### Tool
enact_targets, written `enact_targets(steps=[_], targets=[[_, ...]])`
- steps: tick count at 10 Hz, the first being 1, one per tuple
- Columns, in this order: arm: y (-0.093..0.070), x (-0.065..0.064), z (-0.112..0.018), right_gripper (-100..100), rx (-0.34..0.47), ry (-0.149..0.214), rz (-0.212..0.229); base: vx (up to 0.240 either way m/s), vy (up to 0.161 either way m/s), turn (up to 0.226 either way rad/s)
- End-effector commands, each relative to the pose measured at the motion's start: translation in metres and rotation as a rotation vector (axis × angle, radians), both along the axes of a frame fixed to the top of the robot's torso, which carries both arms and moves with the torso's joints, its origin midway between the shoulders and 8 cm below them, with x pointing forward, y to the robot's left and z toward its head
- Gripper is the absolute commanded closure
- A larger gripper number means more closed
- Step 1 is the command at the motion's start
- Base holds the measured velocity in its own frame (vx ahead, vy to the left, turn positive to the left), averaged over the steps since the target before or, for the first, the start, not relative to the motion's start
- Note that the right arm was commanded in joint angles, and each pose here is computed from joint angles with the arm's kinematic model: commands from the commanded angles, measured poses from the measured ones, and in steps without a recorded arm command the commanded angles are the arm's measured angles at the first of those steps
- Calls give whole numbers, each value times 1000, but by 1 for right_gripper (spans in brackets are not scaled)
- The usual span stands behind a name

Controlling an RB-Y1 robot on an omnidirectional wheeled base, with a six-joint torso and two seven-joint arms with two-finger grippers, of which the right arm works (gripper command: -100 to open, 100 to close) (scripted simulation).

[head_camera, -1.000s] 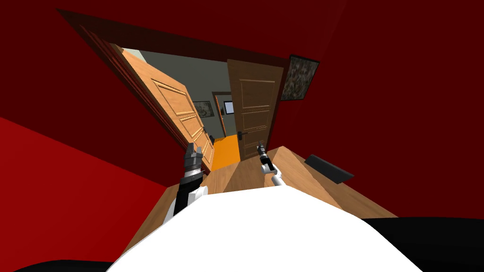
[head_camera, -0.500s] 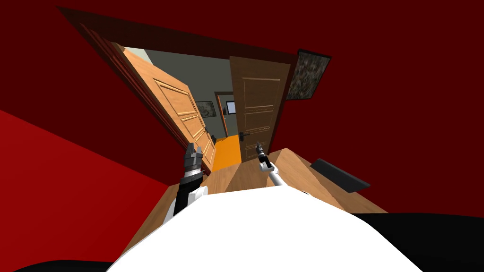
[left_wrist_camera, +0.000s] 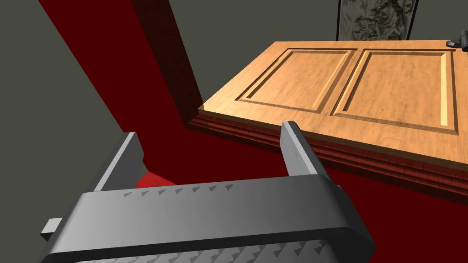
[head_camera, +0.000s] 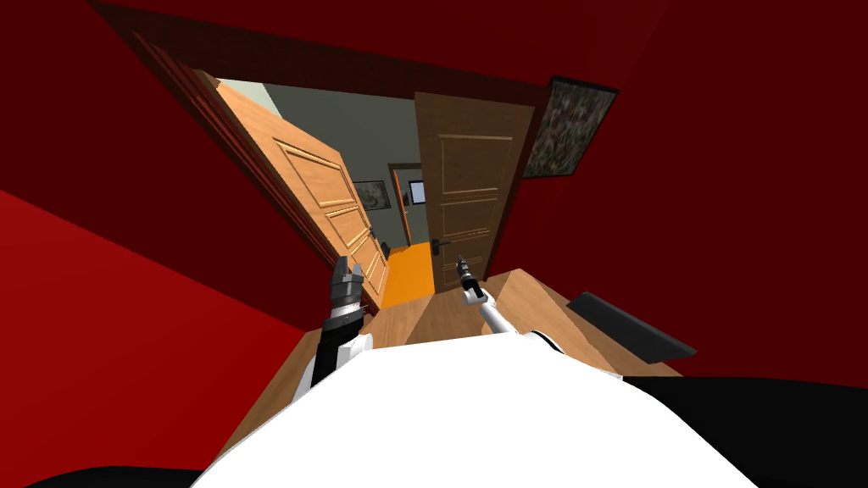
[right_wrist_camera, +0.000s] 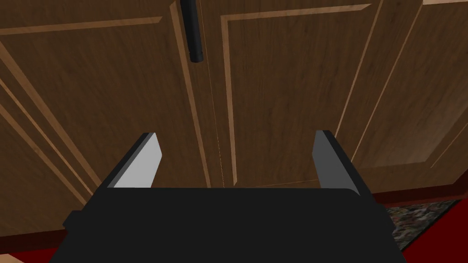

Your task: Push the door open

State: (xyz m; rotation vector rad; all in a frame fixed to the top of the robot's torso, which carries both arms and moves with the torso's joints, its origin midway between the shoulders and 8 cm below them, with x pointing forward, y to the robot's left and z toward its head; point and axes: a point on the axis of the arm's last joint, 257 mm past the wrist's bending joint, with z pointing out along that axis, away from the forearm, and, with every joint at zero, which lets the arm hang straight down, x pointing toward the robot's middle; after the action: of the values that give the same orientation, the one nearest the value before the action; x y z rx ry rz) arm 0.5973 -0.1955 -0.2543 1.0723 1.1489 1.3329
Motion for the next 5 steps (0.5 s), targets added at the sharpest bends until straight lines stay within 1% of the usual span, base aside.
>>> enact_targets(steps=[1,4,5], targets=[[4,5,-6,-100,-3,22,5,102,-13,75],[11,13,-15,-100,-7,54,13,101,-18,56],[11,13,-15,-100,-7,54,13,58,-15,21]])
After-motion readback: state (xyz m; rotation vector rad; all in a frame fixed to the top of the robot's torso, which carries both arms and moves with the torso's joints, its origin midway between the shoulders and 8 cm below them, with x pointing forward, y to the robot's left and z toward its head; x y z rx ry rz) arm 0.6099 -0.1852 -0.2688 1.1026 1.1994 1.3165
